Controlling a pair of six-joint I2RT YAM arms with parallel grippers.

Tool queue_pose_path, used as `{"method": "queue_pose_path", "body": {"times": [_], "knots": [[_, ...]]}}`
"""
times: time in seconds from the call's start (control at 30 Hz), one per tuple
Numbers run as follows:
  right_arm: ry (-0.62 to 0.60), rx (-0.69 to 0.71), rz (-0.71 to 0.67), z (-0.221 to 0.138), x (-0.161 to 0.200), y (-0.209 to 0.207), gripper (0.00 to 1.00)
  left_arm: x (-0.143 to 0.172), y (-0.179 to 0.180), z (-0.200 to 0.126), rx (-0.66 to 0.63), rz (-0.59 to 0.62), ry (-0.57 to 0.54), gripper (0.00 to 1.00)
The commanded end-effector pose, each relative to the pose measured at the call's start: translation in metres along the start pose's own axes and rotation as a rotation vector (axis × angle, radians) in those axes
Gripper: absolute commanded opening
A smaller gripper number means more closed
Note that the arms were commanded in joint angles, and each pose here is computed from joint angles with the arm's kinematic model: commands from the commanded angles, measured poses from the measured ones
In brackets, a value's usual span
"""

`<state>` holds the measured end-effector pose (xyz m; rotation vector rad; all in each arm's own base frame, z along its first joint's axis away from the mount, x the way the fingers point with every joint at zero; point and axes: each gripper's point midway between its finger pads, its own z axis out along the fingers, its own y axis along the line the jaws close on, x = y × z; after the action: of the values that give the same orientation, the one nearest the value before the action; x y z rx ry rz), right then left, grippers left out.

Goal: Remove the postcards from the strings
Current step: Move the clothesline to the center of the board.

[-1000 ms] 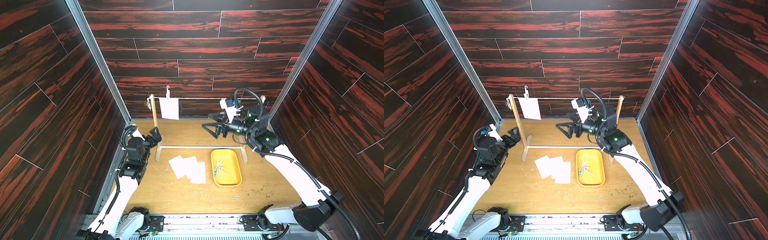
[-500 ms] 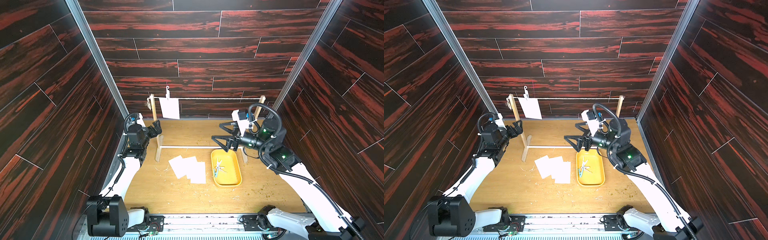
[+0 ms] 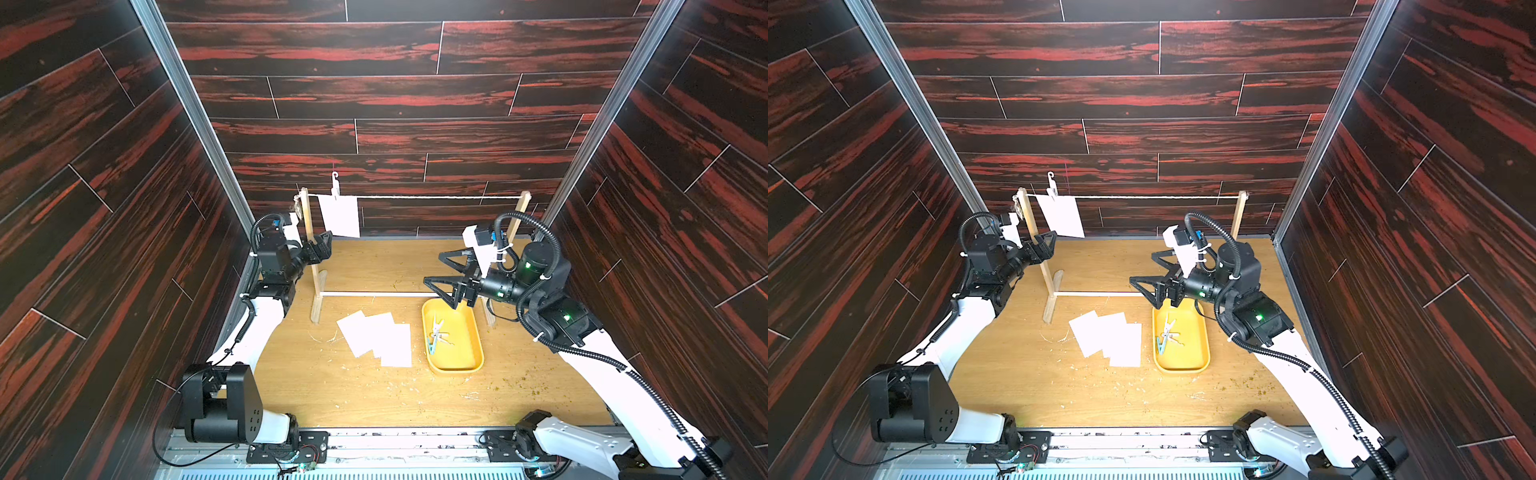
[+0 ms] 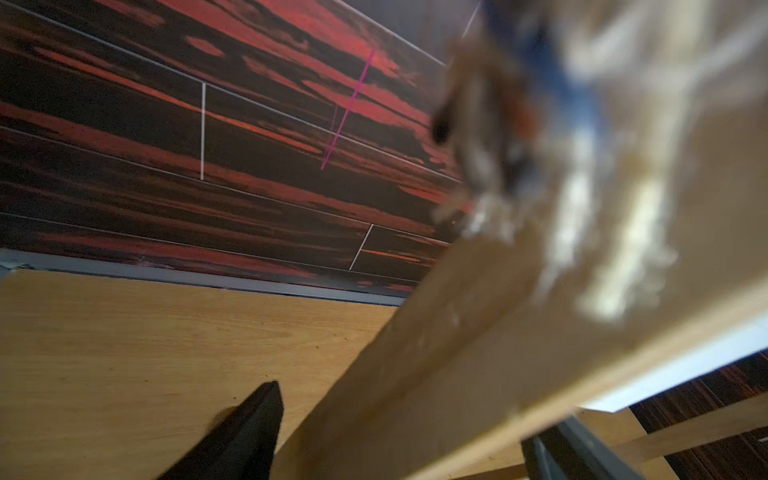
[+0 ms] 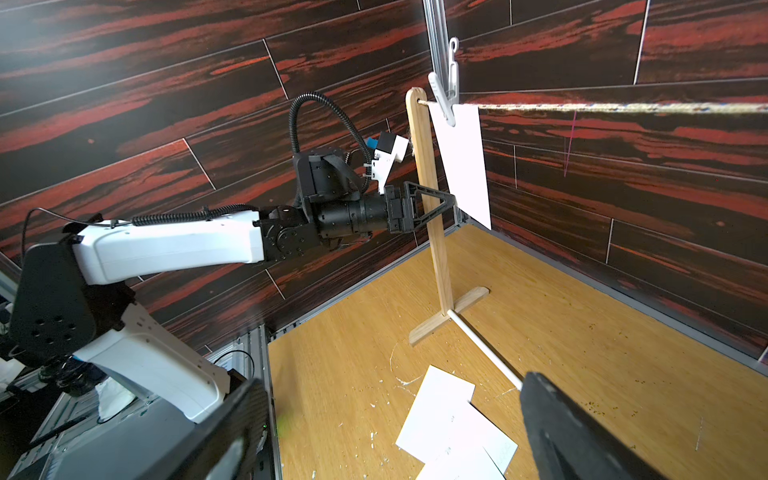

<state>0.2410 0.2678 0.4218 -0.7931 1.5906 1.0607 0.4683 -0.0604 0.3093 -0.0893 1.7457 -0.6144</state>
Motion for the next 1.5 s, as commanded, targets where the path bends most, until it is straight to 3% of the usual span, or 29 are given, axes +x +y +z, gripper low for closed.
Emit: {"method": "queue_pose_path", "body": {"times": [0.0,0.87,1.27,1.47], "knots": [[-0.003,-0.006,-0.005,-0.001,0.002,0.002,0.99,-0.013,-0.024,0.000,0.111,-0.013,-0.034,0.89],[-0.002,0.013,0.001,0.004,0.001,-0.004,0.99,0.025,-0.095,0.009,0.266,-0.049,0.028,0.85],[-0.040,0.026,-0.074,0.020,-0.054,-0.008,0.99,0.016,-0.086,-0.040,0.163,-0.090,-0.050,0.96],[-0.060,0.008,-0.103,0.036,-0.083,-0.012,0.99,0.022,-0.093,-0.067,0.230,-0.211,-0.112,1.00]]}}
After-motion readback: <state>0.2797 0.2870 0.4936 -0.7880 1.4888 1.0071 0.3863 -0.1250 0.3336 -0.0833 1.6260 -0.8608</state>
